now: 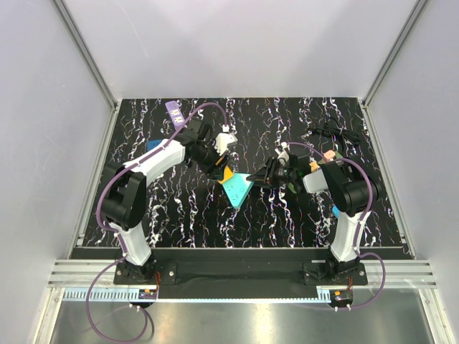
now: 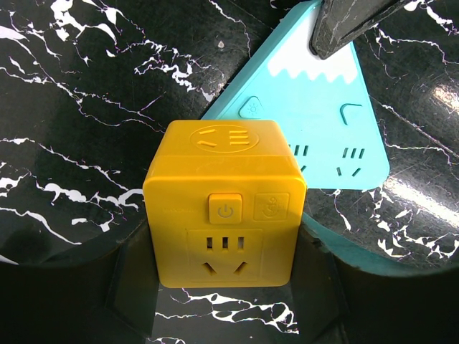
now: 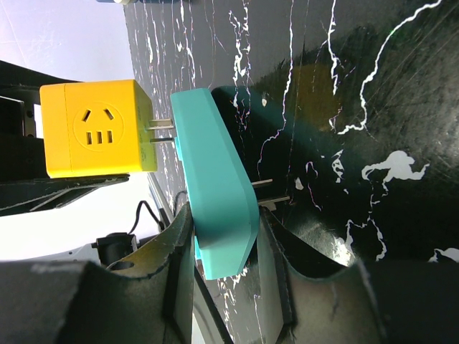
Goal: Insert the plug
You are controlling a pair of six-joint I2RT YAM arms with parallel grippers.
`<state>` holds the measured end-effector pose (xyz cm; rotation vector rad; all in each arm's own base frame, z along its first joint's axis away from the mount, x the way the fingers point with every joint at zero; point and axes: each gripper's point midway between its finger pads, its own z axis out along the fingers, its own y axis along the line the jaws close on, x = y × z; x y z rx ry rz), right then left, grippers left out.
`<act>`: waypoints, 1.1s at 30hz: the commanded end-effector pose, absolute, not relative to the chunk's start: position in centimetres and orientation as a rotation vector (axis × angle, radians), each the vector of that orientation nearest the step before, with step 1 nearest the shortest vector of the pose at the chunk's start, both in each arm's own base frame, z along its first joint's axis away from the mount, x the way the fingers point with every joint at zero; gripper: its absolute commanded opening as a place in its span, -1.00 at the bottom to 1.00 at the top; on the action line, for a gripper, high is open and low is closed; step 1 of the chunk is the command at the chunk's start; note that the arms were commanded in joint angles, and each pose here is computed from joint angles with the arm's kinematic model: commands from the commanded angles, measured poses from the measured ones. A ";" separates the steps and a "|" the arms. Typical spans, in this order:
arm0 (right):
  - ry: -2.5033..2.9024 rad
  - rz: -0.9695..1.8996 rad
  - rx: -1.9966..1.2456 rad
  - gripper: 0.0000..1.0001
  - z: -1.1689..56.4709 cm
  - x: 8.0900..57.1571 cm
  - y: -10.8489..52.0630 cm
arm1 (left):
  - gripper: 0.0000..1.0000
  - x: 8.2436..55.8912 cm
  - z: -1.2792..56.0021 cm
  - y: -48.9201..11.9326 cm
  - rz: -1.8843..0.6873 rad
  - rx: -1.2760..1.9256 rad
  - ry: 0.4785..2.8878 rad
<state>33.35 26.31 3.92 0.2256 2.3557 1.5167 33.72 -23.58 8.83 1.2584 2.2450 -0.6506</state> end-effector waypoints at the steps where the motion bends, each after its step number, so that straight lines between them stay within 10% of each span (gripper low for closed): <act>1: 2.379 1.510 0.191 -1.00 3.5 33.0 26.7 | -1.00 34.0 11.3 -24.6 -0.672 1.258 2.147; 33: 2.375 1.512 0.189 -1.00 3.6 33.0 26.7 | -1.00 32.4 10.9 -25.2 -0.697 1.287 2.143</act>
